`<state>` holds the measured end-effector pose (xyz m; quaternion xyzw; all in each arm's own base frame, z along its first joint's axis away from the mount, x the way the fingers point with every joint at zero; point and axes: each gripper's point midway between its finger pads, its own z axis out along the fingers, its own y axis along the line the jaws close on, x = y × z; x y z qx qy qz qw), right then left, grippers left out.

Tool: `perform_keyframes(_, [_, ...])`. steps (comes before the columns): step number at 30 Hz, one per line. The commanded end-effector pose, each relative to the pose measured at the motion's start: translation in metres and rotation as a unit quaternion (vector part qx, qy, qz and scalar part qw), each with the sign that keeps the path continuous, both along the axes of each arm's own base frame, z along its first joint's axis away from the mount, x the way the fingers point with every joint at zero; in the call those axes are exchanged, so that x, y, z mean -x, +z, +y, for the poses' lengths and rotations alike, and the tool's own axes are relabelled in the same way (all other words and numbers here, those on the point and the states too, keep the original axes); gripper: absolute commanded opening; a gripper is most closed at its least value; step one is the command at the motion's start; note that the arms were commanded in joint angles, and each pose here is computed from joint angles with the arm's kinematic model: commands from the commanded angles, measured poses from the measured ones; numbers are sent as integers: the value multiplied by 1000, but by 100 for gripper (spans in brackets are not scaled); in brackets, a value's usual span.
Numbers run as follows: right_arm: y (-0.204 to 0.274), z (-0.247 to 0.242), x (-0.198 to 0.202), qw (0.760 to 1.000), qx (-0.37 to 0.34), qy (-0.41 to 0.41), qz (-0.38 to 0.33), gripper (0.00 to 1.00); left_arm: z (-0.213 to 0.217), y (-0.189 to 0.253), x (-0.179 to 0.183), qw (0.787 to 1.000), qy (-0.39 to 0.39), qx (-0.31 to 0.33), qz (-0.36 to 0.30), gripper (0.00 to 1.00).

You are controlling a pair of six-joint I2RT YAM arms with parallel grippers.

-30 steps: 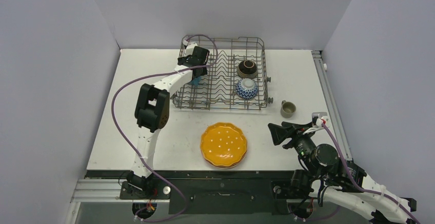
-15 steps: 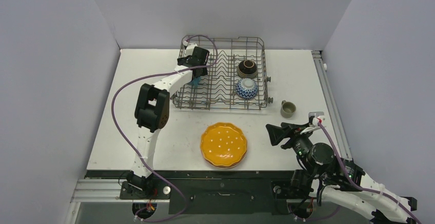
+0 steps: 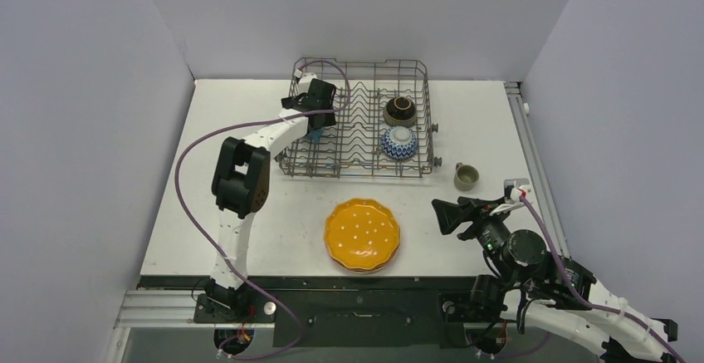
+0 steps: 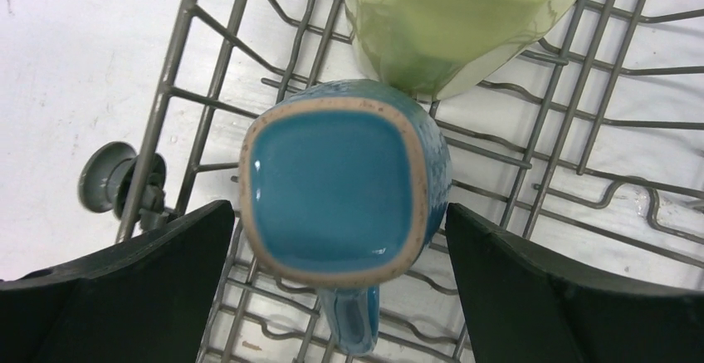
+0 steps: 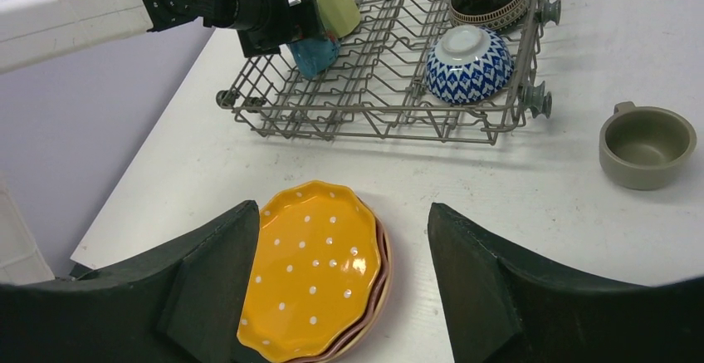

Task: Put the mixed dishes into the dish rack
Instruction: Turn the cup upside down in the dish rack.

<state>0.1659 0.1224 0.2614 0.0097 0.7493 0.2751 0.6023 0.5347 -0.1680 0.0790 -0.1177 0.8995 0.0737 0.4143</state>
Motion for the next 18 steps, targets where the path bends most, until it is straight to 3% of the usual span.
perform_keyframes(1, [15, -6, 0, 1000, -13, -12, -3, 70, 0, 66, -4, 997, 0, 31, -68, 96])
perform_keyframes(18, [39, -36, -8, 996, 22, -88, 11, 70, -17, 128, 45, 990, -72, 85, -83, 96])
